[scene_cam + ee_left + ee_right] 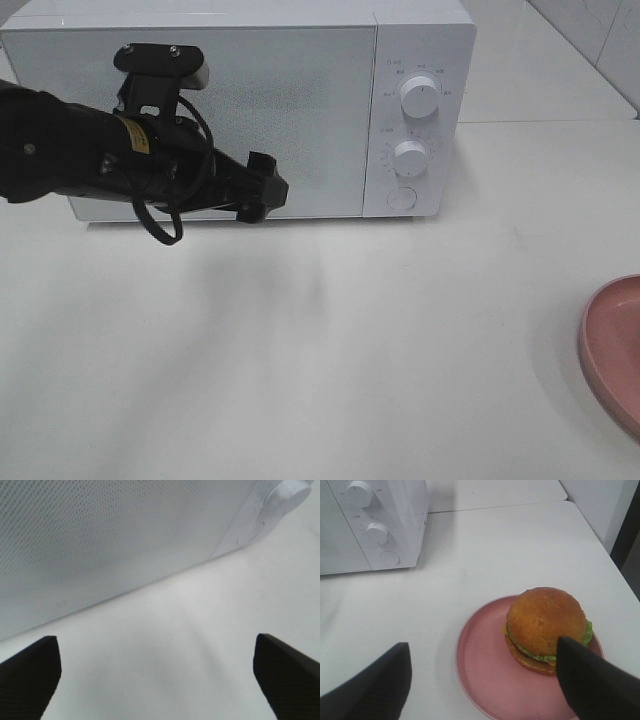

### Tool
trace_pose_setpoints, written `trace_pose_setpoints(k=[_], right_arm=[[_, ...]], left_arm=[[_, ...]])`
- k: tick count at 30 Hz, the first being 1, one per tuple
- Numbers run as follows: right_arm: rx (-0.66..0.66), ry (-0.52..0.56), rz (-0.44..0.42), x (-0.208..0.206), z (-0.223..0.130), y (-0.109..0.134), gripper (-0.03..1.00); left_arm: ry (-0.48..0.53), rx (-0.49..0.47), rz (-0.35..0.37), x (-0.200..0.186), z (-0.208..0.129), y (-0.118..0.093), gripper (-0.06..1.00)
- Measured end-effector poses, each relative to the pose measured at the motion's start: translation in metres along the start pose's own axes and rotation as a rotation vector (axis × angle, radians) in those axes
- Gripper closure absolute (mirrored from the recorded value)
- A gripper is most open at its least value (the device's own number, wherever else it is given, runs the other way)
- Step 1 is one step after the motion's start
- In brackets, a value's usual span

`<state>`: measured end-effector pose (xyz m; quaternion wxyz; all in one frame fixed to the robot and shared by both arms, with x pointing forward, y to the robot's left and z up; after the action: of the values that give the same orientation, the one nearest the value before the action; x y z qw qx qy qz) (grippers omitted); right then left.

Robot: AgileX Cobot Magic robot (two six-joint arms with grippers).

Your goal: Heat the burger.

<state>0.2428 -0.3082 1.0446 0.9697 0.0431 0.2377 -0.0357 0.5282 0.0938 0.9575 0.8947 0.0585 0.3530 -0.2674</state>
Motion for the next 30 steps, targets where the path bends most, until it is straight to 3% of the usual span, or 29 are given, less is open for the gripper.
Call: trace_pose_setpoints(k=[5, 8, 10, 13, 16, 21, 30], right_arm=[[0.000, 0.000, 0.000, 0.000, 0.000, 0.000, 0.20], [0.000, 0.000, 0.000, 0.000, 0.000, 0.000, 0.20], [0.000, 0.000, 0.000, 0.000, 0.000, 0.000, 0.20], [0.000, 0.000, 0.000, 0.000, 0.000, 0.000, 0.20], [0.000, 0.000, 0.000, 0.000, 0.000, 0.000, 0.20], [0.000, 0.000, 0.000, 0.000, 0.000, 0.000, 0.20], [0.000, 0.000, 0.000, 0.000, 0.000, 0.000, 0.20]], left_arm=[[0.147, 0.000, 0.005, -0.034, -0.002, -0.001, -0.04], [0.170, 0.000, 0.006, -0.040, -0.003, -0.001, -0.04], [0.276, 0.015, 0.014, -0.060, -0.009, -0.001, -0.04], [0.291, 0.021, 0.016, -0.065, -0.009, 0.000, -0.04], [0.378, -0.010, 0.039, -0.075, -0.015, 0.006, -0.04], [0.499, -0.169, 0.106, -0.088, -0.025, 0.039, -0.04], [0.546, -0.332, 0.214, -0.124, -0.031, 0.092, -0.04]])
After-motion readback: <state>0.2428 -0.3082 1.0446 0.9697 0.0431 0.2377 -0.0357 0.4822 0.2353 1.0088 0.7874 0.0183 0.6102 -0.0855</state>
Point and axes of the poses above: a point on each arm's last joint axis where the gripper is mounted, x pointing out along that axis toward the gripper, y along the wrist's bending axis when the last joint is at zero, z = x × y, the point moved 1 cm from there along x, pointing out along that axis toward the gripper, and after that the axes turned 4 degrees about x, right-handed, at the moved point
